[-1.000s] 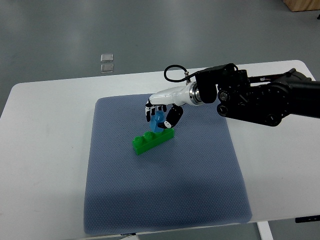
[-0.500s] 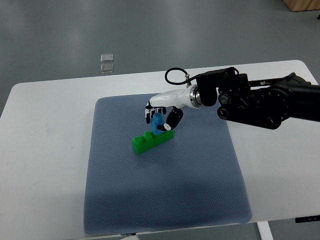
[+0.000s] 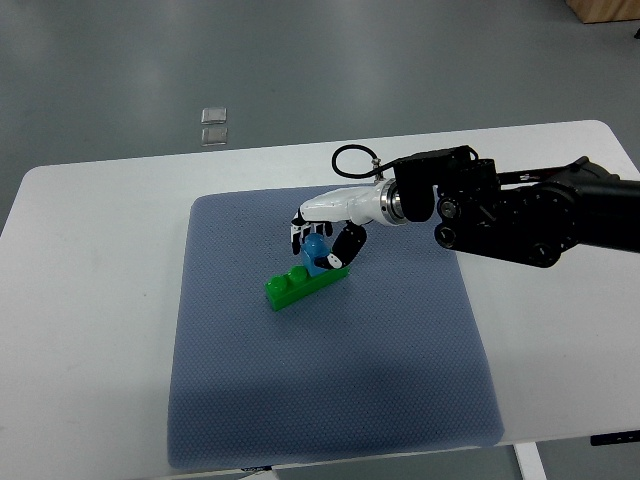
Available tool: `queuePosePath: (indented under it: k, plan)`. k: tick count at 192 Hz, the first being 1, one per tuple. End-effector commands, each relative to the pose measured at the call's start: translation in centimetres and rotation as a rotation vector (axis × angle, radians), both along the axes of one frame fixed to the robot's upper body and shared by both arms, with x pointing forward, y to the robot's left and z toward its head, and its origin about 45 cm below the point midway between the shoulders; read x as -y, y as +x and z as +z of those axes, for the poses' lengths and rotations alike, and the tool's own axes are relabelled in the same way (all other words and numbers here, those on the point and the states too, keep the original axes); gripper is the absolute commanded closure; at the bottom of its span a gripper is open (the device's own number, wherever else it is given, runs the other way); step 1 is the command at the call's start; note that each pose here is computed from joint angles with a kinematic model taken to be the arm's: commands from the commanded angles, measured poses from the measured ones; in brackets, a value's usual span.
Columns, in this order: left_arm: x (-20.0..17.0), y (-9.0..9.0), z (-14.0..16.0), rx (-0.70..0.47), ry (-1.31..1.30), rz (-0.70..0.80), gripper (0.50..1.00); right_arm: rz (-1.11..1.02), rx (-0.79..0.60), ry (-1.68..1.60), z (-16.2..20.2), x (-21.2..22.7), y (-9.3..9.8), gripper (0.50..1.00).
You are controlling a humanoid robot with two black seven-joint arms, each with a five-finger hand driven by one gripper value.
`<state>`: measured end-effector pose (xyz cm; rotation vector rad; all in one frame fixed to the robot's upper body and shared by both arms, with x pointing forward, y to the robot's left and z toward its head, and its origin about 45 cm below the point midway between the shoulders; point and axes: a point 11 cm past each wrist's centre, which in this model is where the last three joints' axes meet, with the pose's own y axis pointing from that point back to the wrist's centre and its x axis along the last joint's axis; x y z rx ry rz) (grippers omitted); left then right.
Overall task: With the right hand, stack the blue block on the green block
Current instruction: 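Lower the blue block onto the green block's studs and press down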
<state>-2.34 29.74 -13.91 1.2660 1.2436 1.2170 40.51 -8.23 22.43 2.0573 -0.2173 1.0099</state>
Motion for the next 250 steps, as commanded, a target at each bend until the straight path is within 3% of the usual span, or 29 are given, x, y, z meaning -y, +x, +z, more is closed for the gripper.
queuePosePath:
  k: [1,250]
  plan:
    - [0.0,0.0,0.0,0.000,-0.001,0.000,0.500,-0.002,-0.002,0.002,-0.1,0.1,0.0,0.877]
    - [0.0,-0.2,0.0,-0.003,-0.001,0.001,0.500,-0.065,0.042,0.164,-3.1,0.9,-1.1,0.869]
